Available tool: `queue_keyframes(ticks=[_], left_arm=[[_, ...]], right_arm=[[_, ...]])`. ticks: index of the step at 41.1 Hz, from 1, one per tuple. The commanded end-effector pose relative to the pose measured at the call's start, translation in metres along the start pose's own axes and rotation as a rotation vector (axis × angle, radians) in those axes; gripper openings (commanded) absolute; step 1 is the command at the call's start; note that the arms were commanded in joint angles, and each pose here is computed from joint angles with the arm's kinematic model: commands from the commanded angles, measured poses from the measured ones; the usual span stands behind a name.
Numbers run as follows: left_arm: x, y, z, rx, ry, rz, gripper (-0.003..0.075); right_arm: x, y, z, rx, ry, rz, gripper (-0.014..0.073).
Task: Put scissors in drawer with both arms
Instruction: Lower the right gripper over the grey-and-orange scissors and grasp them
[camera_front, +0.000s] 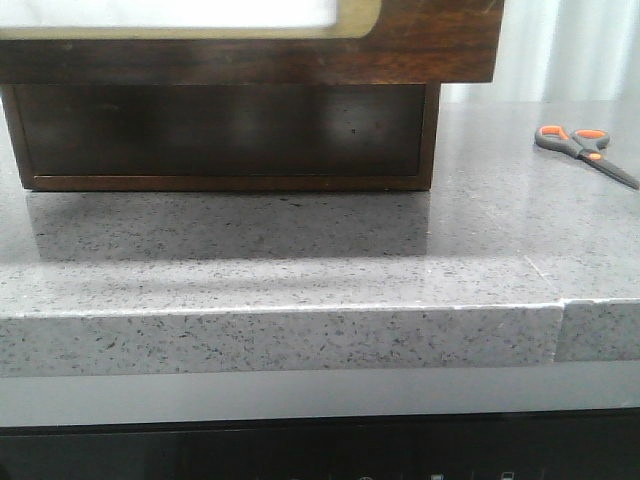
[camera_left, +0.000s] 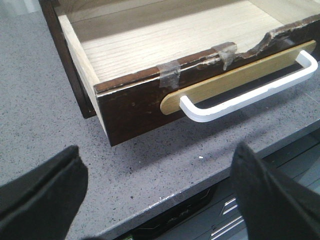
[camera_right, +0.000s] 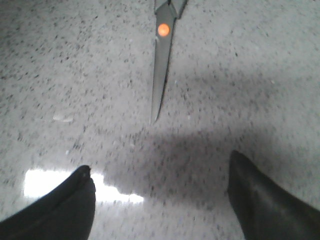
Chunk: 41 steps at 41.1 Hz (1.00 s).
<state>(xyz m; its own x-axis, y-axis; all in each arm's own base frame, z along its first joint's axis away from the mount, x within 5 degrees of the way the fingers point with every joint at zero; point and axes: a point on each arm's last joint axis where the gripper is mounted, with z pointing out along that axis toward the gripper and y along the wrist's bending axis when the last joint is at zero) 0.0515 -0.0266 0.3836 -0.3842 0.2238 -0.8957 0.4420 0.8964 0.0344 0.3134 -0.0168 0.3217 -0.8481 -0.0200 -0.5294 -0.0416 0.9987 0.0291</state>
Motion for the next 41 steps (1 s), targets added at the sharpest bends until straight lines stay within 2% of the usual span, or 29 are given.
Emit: queue_keyframes(ticks=[1,11,21,31,41], left_arm=[[-0.013,0.0,-0.005,0.001,-0.097,-0.006,0.0564],[-0.013,0.0,-0.005,0.001,-0.097,-0.006,0.0564],[-0.013,0.0,-0.005,0.001,-0.097,-0.006,0.0564],[-0.013,0.0,-0.005,0.001,-0.097,-0.006,0.0564],[-0.013,0.0,-0.005,0.001,-0.097,-0.006,0.0564]], right_arm=[[-0.026,0.001,-0.004,-0.007,-0.068,-0.02,0.057],[-0.058,0.006,0.032,-0.023,-0.051,-0.041,0.057],[-0.073,0.003,0.062,-0.028,-0.022,-0.036,0.0566],[-0.078,0.001,0.086,-0.039,0.019,-0.023,0.0402],[-0.078,0.0,0.097,-0.039,0.024,-0.007,0.0373]])
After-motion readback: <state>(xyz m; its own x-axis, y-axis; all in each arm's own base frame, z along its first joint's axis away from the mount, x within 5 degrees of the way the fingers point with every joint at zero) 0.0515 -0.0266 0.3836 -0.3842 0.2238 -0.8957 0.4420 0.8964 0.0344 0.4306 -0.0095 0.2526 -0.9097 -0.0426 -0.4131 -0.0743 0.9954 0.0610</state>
